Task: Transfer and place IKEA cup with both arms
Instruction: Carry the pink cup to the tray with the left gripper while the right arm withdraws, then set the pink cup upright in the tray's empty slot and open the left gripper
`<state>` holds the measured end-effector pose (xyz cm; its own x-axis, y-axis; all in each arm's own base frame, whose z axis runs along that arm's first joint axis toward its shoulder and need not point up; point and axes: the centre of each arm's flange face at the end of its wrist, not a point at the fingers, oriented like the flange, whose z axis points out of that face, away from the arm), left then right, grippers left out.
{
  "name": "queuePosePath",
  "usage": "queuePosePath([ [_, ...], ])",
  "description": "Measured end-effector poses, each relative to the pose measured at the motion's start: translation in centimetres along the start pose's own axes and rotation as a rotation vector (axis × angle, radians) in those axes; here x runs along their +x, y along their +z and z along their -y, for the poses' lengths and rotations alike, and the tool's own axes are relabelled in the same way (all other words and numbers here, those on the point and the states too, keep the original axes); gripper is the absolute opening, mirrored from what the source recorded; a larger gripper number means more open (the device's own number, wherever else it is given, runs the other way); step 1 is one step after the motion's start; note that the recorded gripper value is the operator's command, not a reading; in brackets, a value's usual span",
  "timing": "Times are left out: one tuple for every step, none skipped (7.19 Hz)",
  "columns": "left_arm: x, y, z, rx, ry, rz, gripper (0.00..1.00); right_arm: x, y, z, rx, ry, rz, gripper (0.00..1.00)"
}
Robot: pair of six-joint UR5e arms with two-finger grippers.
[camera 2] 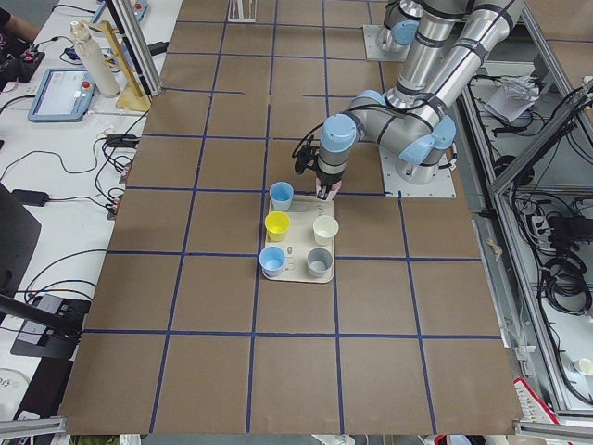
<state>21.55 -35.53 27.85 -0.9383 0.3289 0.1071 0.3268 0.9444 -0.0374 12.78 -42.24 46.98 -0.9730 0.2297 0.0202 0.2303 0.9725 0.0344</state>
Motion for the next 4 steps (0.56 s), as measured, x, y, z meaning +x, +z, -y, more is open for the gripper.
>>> queuePosePath([
  [-0.6, 0.7, -0.1, 0.0, 0.002, -0.005, 0.0, 0.1, -0.2, 0.1, 0.007, -0.004, 0.001, 1.0],
  [-1.4, 1.3, -0.4, 0.001, -0.001, -0.003, 0.0, 0.2, -0.7, 0.3, 0.018, -0.006, 0.004, 1.0],
  [-1.8, 1.7, -0.5, 0.002, -0.001, 0.0, 0.0, 0.3, -1.2, 0.4, 0.032, -0.005, 0.007, 1.0],
  [-1.9, 1.9, -0.6, 0.002, -0.001, 0.0, 0.0, 0.3, -1.6, 0.6, 0.043, -0.002, 0.009, 1.0],
])
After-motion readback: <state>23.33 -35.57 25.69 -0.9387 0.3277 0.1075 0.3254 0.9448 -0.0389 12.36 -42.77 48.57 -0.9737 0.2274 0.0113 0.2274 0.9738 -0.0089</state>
